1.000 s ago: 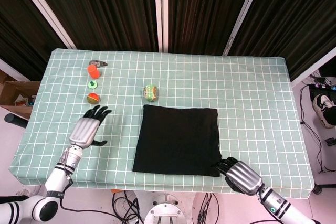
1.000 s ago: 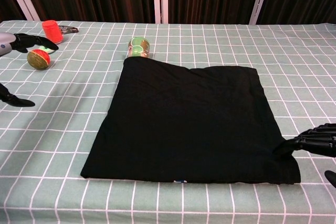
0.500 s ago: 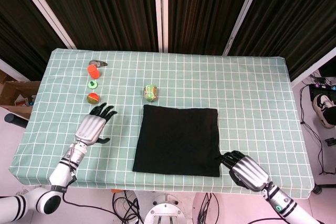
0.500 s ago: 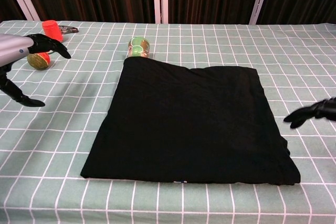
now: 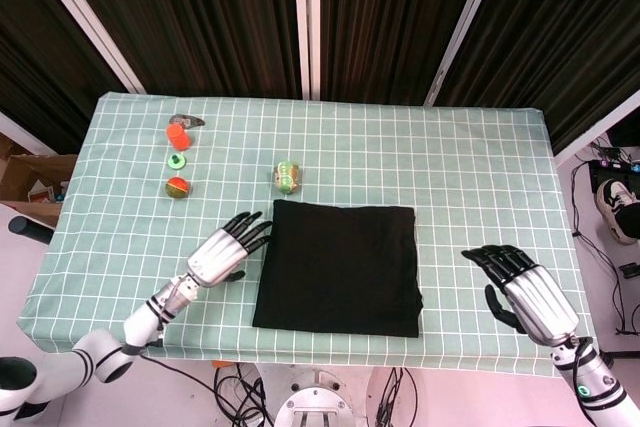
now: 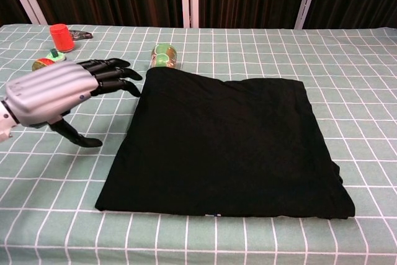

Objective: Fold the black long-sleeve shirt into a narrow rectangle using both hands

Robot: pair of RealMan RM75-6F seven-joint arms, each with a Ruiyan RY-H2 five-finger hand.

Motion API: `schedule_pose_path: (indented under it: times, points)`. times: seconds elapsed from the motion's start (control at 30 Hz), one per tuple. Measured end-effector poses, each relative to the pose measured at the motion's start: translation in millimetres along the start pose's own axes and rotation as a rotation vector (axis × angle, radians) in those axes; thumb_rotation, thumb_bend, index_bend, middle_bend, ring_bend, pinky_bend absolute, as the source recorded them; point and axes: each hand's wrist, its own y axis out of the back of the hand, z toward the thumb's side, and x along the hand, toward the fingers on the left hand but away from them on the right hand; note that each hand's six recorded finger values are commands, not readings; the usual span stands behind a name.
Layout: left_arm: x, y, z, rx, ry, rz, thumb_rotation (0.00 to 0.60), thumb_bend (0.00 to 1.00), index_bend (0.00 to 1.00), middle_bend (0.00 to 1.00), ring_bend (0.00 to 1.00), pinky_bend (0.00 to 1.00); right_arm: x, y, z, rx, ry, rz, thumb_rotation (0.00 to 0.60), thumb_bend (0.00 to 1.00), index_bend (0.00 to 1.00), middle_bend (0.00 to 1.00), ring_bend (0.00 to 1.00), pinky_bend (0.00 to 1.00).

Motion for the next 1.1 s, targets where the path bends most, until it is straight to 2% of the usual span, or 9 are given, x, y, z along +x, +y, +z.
schedule_pose_path:
  times: [0.27,0.53,0.7,1.0,1.1]
  points:
    - [21,-9,28,-0.007,-0.103,0.063,0.6,0.05,0.22,0.1,0.01,0.15,-1,0,2,-0.015,-0.009,-0.016,0.6,0.66,0.2,0.27,0.21,0.29]
    - [36,-21,40,0.011,-0.149,0.071,0.6,0.05,0.23,0.1,0.01,0.15,0,0,1,-0.024,-0.023,-0.019,0.6,0.66,0.2,0.27,0.21,0.29]
    - [38,-23,36,0.029,-0.145,0.091,0.6,0.14,0.29,0.1,0.01,0.15,0,-1,1,-0.033,-0.027,-0.021,0.6,0.66,0.2,0.27,0.21,0.29]
    - [28,-25,17,-0.002,-0.083,0.111,0.6,0.17,0.29,0.1,0.01,0.15,0,-4,2,-0.039,-0.029,-0.018,0.6,0.66,0.2,0.27,0.21,0.29]
    - [29,-24,15,-0.018,-0.07,0.119,0.6,0.21,0.29,0.1,0.01,0.15,0,-5,2,-0.041,-0.03,-0.019,0.6,0.66,0.2,0.27,0.21,0.29]
